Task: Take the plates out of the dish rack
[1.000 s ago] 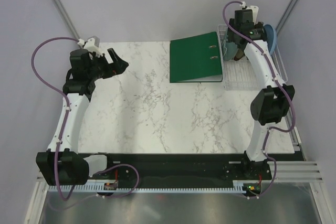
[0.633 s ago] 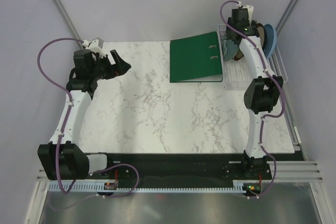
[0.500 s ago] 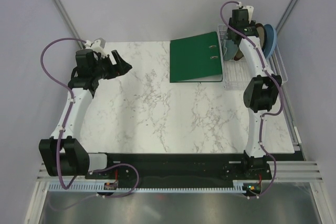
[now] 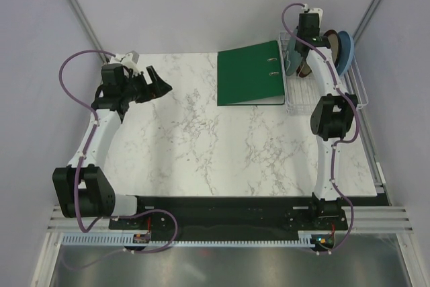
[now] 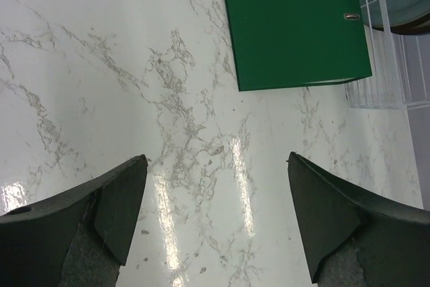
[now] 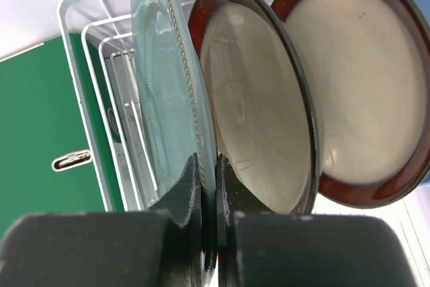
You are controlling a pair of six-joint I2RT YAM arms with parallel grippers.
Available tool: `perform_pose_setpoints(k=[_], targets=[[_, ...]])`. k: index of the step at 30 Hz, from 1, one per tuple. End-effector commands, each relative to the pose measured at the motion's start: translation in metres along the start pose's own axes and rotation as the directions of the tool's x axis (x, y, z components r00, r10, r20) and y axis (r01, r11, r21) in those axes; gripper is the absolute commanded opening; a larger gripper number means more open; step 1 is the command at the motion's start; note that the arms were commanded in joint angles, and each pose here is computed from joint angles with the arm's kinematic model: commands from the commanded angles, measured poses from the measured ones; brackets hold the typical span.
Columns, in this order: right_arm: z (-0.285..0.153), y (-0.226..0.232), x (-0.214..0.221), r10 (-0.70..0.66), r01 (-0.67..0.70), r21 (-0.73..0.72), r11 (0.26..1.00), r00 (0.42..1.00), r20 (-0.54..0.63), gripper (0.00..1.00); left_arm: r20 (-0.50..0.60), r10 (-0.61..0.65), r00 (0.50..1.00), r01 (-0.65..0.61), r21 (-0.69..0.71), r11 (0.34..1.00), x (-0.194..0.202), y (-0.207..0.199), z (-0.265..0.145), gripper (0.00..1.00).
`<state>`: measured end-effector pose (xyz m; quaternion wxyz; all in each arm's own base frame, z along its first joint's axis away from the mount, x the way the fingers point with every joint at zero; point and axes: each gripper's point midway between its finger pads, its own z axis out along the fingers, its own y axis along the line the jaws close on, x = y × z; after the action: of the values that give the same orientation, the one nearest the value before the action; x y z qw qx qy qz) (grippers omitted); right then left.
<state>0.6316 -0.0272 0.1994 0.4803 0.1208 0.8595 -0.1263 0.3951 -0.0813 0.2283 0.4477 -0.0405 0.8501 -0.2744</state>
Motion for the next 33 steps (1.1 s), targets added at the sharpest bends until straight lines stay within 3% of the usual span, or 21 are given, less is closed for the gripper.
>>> perform_pose_setpoints(k=[1,7,12,21,27,30,33], targets=[[-0.011,0.008,-0.039,0.083,-0.077,-0.052,0.996,0.990,0.118,0.00,0.033,0.015,0.999,-0.016,0.033,0.999,-0.007,-0.008,-0.004,0.96],[-0.049,-0.016,-0.087,0.102,-0.106,0.005,0.994,0.964,0.247,0.00,0.034,0.001,0.999,-0.002,0.031,1.000,-0.005,-0.008,-0.004,1.00],[-0.086,-0.043,-0.125,0.029,-0.073,0.120,0.990,0.941,0.337,0.00,0.052,-0.026,0.998,0.026,-0.008,1.000,-0.006,-0.002,-0.004,1.00],[-0.133,-0.081,-0.144,-0.038,-0.107,0.341,0.934,0.919,0.393,0.00,0.018,-0.056,0.998,0.056,-0.002,0.998,0.003,0.001,0.001,1.00],[-0.185,-0.076,-0.165,-0.001,-0.124,0.244,0.962,0.889,0.457,0.00,-0.006,-0.048,0.999,0.049,0.051,0.998,0.009,-0.008,-0.001,1.00],[-0.212,-0.048,-0.164,0.036,-0.077,0.073,0.994,0.891,0.453,0.00,0.017,-0.053,0.998,0.052,0.069,0.996,0.007,-0.012,-0.002,1.00],[-0.238,-0.013,-0.155,0.142,-0.080,-0.162,0.983,0.900,0.413,0.00,0.021,-0.060,0.998,0.055,0.188,0.981,0.004,-0.032,-0.004,1.00]])
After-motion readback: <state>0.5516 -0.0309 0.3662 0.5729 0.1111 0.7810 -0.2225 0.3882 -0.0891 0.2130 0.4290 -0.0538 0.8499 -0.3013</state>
